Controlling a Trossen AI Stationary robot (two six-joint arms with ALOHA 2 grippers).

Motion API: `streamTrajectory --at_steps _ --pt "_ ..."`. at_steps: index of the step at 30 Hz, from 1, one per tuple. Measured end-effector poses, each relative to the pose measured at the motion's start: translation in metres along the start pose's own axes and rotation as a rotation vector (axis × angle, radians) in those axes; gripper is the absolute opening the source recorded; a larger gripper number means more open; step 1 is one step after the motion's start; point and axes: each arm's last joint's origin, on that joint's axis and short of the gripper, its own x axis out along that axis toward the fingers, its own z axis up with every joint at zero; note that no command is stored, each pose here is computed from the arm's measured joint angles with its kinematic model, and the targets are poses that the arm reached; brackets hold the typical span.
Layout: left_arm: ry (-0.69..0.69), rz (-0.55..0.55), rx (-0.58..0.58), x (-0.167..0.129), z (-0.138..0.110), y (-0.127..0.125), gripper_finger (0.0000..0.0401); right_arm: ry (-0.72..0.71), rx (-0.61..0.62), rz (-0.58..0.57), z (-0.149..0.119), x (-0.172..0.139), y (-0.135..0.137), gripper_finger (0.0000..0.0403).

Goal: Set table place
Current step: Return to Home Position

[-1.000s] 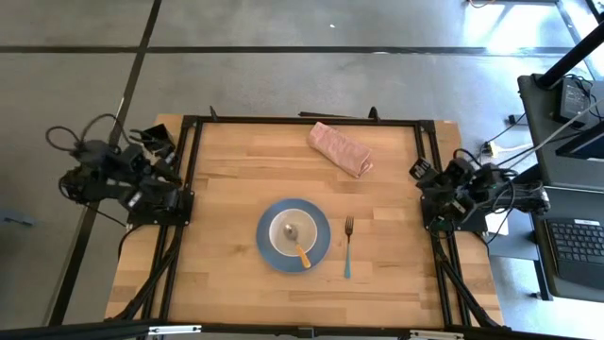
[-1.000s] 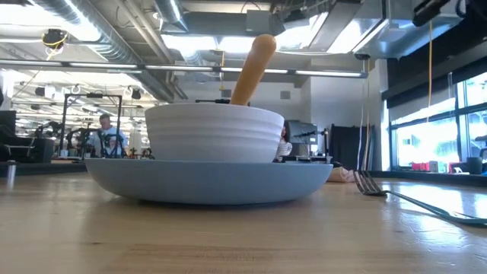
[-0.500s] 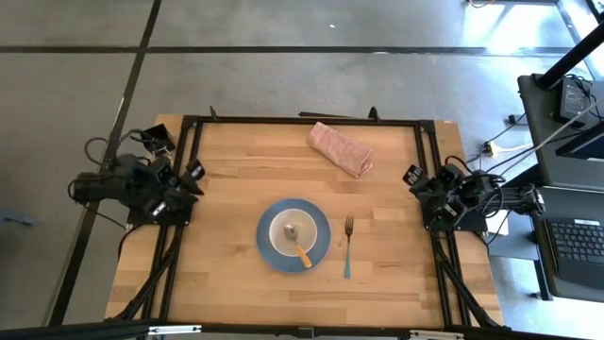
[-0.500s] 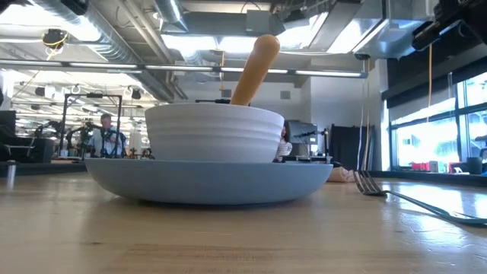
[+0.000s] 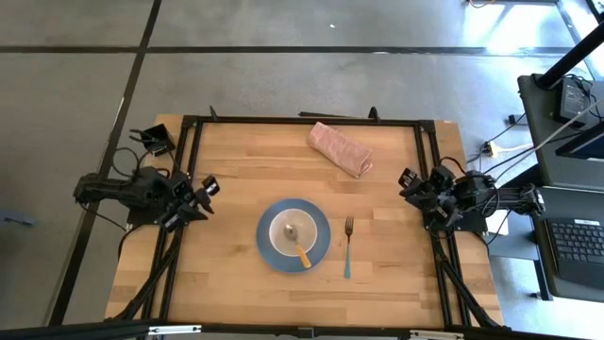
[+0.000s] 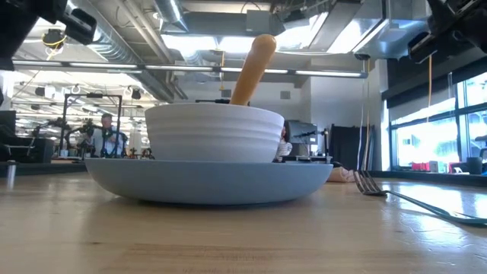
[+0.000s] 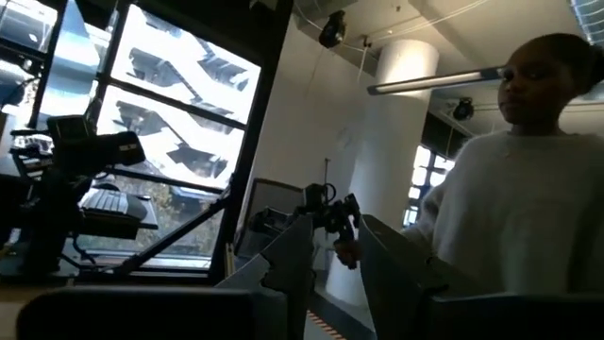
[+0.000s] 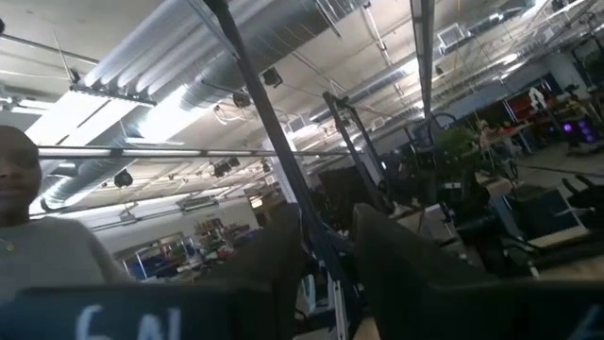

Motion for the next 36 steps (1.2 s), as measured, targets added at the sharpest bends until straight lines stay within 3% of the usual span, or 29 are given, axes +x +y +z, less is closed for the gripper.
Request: streamTrajectory --at_steps 8,14,24,36 --pt "0.063 -0.071 -0.069 0.000 -0.003 -0.001 0.0082 0.041 0.092 -0.029 -0.004 0.000 -0.003 0.0103" --pt "0.178 -0.041 -0.164 -0.001 -0.014 0.003 0.0082 0.066 0.094 -0.037 -0.006 0.000 -0.004 0.0103" --pt "0.326 0.017 -0.251 -0.005 -0.030 0.007 0.0082 0.292 0.125 -0.190 -0.029 -0.006 -0.017 0.0103" --pt "0.339 0.044 -0.282 -0.006 -0.032 0.009 0.0082 0.369 0.144 -0.242 -0.036 -0.009 -0.021 0.0103"
